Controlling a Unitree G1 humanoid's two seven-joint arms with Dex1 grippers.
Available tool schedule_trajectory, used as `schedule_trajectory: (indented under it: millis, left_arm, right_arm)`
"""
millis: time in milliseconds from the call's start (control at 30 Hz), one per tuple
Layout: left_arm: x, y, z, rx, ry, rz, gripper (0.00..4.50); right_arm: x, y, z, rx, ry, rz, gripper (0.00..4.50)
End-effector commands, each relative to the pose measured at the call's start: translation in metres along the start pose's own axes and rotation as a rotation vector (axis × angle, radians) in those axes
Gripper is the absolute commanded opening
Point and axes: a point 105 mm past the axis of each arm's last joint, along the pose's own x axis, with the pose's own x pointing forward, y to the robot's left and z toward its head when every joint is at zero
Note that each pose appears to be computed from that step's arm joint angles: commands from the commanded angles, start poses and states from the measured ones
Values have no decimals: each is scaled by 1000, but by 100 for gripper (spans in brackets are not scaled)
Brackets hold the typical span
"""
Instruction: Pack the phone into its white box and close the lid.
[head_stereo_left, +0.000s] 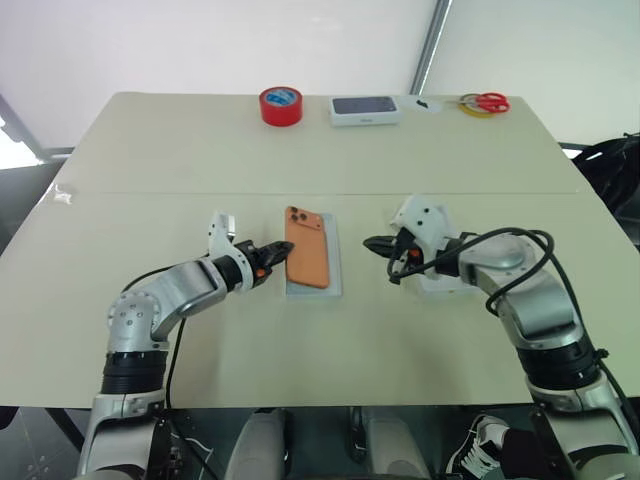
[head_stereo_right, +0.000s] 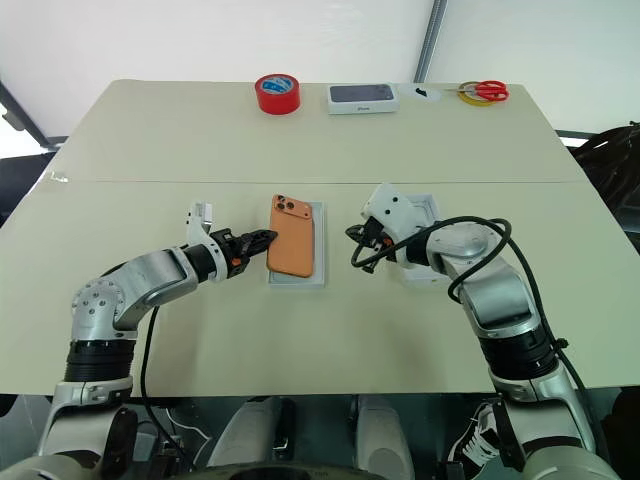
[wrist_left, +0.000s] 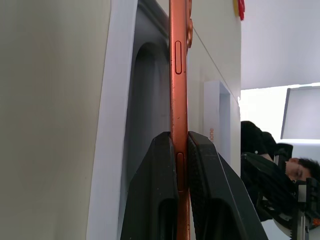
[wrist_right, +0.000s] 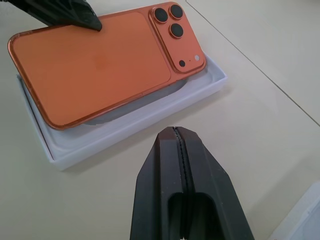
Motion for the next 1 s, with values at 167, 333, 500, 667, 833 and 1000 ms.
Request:
schedule_trajectory:
  millis: [167, 333, 500, 667, 833, 1000]
  left_arm:
    - [-1, -14, -1, 34, 6, -44, 359]
    - [-16, -16, 11, 123, -10, -12, 445]
    - [-36, -17, 31, 255, -46, 45, 445]
    - [-47, -8, 48, 416, -80, 158, 422]
    - [-41, 18, 38, 625, -13, 293, 215]
    - [-20, 23, 24, 690, 33, 295, 4]
  right_arm:
    - [2, 2, 11, -59, -28, -2, 0]
    - [4, 2, 9, -74, -12, 3, 0]
    - [6, 0, 10, -85, -5, -3, 0]
    - [14, -7, 7, -87, 57, -46, 0]
    - [32, -4, -1, -86, 135, -59, 0]
    - [50, 4, -13, -122, 202, -74, 0]
